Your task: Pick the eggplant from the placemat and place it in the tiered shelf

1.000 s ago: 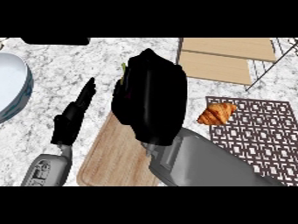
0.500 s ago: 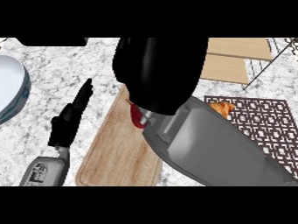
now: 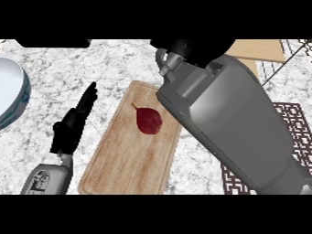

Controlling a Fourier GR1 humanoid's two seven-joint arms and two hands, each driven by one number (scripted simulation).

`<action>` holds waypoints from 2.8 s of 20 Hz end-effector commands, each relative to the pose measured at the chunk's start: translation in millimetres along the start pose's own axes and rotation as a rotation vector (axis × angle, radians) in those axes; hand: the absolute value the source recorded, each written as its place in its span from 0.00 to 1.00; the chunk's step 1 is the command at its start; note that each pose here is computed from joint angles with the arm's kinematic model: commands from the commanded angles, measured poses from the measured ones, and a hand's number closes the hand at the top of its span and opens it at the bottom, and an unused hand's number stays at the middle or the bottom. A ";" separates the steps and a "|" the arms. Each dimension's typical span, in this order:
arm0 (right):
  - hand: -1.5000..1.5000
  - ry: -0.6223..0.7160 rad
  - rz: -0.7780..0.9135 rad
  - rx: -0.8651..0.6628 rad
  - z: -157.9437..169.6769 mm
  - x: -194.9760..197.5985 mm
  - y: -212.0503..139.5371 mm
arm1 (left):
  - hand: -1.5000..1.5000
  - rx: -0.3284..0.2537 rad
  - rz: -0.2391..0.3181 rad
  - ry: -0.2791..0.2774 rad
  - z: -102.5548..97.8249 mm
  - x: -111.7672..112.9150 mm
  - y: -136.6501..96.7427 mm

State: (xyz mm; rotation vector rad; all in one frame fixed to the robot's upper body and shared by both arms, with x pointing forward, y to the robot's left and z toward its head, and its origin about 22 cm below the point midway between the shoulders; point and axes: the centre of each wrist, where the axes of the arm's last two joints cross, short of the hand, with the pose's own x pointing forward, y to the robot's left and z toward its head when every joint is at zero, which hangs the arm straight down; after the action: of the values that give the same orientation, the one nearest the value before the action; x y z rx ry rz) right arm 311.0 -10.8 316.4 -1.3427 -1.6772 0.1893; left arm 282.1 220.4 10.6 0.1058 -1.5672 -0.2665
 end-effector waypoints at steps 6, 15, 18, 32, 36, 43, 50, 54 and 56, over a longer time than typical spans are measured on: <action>1.00 0.147 0.061 -0.066 -36.4 1.2 -30.2 | 0.50 0.014 0.002 0.004 4.6 -3.6 -16.1; 1.00 0.110 0.167 -0.109 -78.3 -27.5 5.6 | 0.50 0.004 0.003 -0.006 -0.2 4.9 9.1; 1.00 0.090 0.231 -0.130 -71.8 -37.4 37.1 | 0.50 -0.017 -0.002 -0.015 3.3 -7.1 0.5; 1.00 0.072 -0.069 -0.229 -117.8 -104.3 53.1 | 0.50 -0.009 0.014 -0.004 -15.8 21.2 -2.6; 1.00 0.083 -0.082 -0.210 -110.4 -110.2 71.1 | 0.50 0.001 0.005 -0.026 8.7 5.5 11.6; 1.00 0.180 0.178 -0.200 -139.2 -146.1 67.6 | 0.50 0.004 -0.007 0.000 -2.6 4.2 -2.0; 0.00 0.294 0.167 -0.293 -139.4 -149.3 50.0 | 0.50 0.006 -0.003 0.002 9.8 -2.8 6.3; 0.00 0.304 0.043 -0.306 -128.3 -149.8 39.1 | 0.50 0.005 0.010 0.011 -2.6 5.3 14.0; 0.00 0.309 -0.024 -0.297 -125.9 -142.0 53.1 | 0.50 0.005 0.013 -0.025 -10.2 0.7 2.0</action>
State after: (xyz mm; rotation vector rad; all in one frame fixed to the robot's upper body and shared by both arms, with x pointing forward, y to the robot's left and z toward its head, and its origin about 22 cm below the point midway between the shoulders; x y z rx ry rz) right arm 431.2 -169.9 267.6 -1.5521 -1.4811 -0.1958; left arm 282.5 228.8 15.2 0.1067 -1.5731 -0.2575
